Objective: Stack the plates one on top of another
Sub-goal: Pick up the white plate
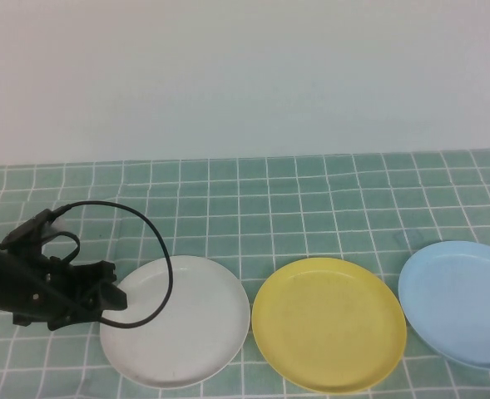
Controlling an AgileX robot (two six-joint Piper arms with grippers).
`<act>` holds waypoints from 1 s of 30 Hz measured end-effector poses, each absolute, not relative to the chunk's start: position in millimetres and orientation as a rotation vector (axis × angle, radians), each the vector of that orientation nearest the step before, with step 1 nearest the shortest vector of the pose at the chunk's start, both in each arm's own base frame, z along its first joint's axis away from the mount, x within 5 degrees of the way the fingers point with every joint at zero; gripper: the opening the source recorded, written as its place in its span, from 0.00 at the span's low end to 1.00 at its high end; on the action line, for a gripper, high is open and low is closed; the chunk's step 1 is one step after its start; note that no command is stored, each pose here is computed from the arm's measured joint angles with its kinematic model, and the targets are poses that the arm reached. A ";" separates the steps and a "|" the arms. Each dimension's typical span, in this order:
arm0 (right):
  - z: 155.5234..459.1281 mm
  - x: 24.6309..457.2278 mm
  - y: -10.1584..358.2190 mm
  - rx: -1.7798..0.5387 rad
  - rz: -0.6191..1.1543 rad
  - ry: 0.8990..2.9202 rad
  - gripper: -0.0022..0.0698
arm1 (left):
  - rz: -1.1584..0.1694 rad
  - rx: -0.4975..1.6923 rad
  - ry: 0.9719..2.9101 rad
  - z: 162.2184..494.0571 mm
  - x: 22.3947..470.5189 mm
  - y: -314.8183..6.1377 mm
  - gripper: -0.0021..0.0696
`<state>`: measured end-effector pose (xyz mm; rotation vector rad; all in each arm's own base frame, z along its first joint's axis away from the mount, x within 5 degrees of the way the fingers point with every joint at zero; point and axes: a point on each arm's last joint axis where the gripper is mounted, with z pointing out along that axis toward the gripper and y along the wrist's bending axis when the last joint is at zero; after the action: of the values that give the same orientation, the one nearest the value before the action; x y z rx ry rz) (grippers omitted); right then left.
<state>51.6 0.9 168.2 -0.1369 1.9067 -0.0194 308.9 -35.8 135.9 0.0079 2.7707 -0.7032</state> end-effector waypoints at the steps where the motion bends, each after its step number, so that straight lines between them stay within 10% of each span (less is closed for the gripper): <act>1: 168.2 51.6 0.9 -0.137 -0.019 1.907 0.03 | -0.702 0.014 2.770 135.9 308.9 -35.8 0.45; 15: 168.2 51.6 0.9 -0.137 -0.019 1.907 0.03 | -0.682 0.043 2.768 135.5 309.0 -35.0 0.14; 30: 168.2 51.6 0.9 -0.137 -0.019 1.907 0.03 | -0.633 0.082 2.779 134.1 308.6 -32.5 0.04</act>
<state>51.6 0.9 168.2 -0.1369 1.9067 -0.0194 308.6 -32.5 134.1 0.0823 2.7794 -0.6327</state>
